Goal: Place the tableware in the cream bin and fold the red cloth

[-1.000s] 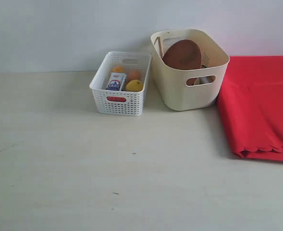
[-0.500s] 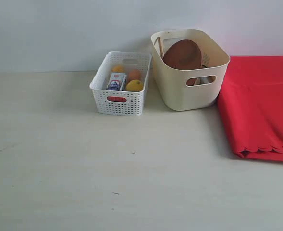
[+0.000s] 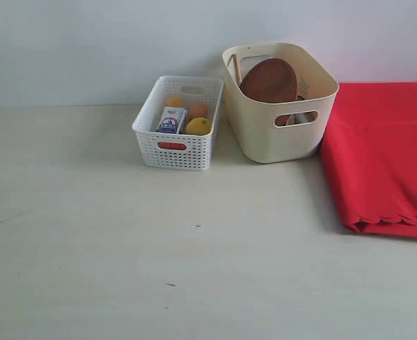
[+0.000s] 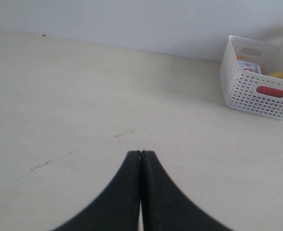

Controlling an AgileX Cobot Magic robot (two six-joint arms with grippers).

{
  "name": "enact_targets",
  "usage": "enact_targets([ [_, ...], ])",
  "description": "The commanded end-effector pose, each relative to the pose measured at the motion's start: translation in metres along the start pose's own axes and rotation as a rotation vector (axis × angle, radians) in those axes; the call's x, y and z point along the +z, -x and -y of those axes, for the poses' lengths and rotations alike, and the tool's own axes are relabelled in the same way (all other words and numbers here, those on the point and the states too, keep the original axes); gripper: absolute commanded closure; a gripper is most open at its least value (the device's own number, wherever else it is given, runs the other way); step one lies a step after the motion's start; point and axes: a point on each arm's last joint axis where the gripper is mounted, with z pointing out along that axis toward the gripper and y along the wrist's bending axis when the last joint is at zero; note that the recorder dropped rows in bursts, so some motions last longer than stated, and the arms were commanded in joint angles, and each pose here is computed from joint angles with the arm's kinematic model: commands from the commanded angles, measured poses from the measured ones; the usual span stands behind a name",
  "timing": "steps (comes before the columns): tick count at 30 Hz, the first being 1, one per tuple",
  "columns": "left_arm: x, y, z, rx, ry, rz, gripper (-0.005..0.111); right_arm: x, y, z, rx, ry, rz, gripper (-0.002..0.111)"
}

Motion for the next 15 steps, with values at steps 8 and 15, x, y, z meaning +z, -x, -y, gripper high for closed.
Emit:
enact_targets([
  [8,0.0,0.0,0.0,-0.015,-0.003,0.009,0.107,0.004,-0.02,0.001,-0.062,0.006,0.021,0.108],
  [15,0.0,0.0,0.0,-0.015,-0.003,0.009,0.107,0.004,-0.02,0.0,-0.062,0.012,0.02,0.108],
])
